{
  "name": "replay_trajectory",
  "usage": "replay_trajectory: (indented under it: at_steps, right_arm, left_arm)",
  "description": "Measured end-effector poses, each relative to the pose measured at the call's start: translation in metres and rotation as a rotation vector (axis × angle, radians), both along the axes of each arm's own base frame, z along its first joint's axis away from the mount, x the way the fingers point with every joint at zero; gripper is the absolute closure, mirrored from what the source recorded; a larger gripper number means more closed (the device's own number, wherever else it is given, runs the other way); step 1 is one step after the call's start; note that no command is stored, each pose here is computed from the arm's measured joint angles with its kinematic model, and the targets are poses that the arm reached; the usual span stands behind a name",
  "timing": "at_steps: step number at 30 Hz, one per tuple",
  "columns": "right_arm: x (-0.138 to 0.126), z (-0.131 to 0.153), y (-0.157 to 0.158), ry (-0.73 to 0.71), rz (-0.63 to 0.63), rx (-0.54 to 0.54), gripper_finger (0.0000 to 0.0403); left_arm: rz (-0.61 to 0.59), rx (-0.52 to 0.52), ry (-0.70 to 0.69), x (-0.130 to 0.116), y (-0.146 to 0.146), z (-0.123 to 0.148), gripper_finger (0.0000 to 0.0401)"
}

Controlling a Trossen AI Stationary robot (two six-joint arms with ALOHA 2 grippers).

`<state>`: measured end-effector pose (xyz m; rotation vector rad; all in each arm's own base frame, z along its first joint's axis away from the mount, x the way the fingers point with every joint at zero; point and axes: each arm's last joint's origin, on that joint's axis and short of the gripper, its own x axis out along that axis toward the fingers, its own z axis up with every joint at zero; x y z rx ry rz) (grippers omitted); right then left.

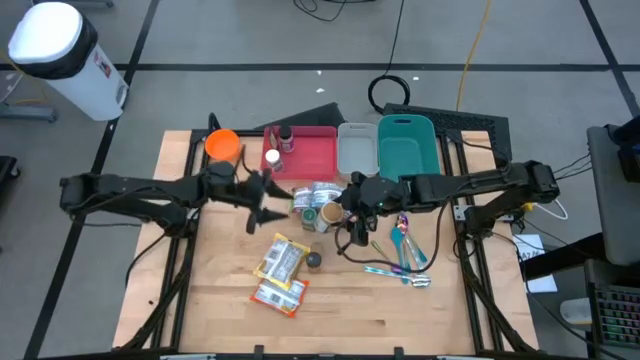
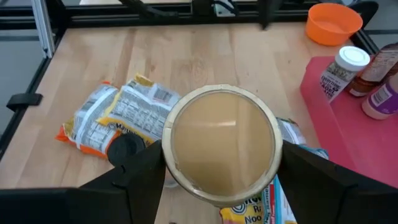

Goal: Pick & Place Food Item
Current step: Put the gold seasoning bottle into the red bin

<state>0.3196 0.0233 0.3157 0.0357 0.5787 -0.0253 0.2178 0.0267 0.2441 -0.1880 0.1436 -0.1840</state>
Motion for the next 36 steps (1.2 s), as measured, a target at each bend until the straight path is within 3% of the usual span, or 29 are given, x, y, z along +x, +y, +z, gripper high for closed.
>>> replay_trajectory:
  at_steps: [6,14,21,36]
  right_arm:
    - [0.0,0.001,0.0,-0.007,0.0,0.001,0.0143]
    - [0.001,0.001,0.0,-0.015,0.003,0.003,0.0143]
    - [0.001,0.001,0.0,-0.015,0.003,0.003,0.0143]
    - [0.007,0.012,0.001,-0.145,0.042,-0.05,0.0144]
  left_arm:
    - [-0.102,0.044,-0.045,0.024,-0.019,-0.015,0.0099]
    - [-0.002,0.042,0.01,0.057,-0.02,-0.025,0.0079]
    - [0.011,0.06,0.019,0.086,-0.018,-0.024,0.0077]
    - [-0.005,0.06,0.073,0.101,-0.022,-0.037,0.0077]
